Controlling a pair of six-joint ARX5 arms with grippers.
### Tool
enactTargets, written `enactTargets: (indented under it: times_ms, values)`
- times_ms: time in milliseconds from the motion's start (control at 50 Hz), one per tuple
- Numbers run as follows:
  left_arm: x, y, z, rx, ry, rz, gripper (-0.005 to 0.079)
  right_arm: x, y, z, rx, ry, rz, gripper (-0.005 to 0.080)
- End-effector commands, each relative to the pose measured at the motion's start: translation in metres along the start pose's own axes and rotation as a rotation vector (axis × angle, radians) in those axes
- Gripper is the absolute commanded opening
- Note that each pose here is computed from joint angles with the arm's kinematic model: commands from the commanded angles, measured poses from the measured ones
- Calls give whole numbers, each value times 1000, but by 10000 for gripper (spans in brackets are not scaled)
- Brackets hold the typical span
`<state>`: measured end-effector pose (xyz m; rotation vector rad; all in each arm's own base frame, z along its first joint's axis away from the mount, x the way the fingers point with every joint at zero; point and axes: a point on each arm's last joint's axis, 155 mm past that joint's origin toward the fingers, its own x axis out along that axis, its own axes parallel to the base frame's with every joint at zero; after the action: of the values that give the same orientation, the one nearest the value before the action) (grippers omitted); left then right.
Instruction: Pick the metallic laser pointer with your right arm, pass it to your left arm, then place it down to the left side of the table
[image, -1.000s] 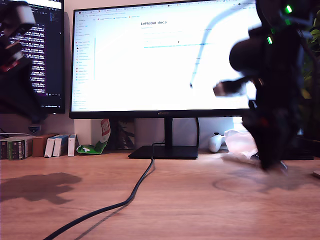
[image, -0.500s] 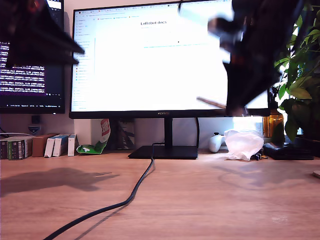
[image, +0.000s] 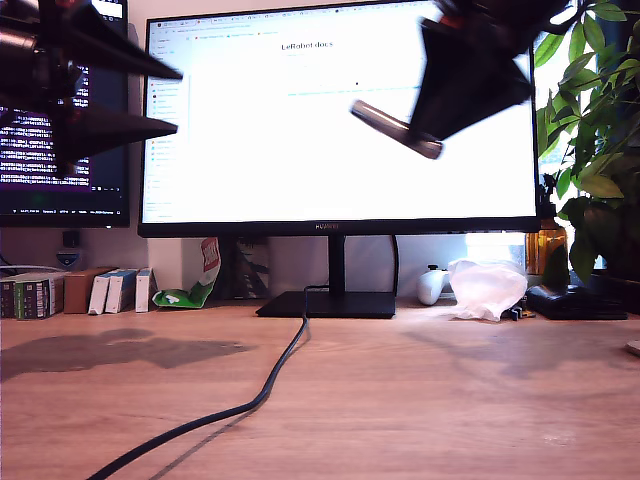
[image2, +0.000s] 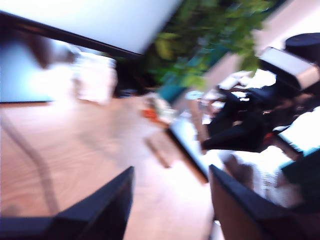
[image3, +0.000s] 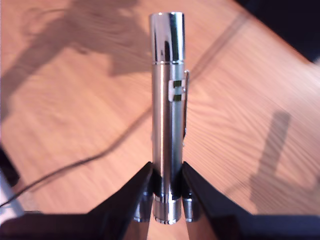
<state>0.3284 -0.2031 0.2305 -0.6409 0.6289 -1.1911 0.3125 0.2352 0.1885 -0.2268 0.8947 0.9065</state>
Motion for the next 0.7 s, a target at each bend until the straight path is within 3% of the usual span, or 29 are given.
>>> enactTargets:
  times_ms: [0,280,680]
  values:
    - [3,-2,1,-17,3,-24,456,4,11,10,-23,-20,20,-13]
    - [17,-19,4,29,4,-78,455,7,36,40,-11,-127,77,-13]
    - [47,-56,14,232,-64,-137,447,3,54,72,11,-245,152,-13]
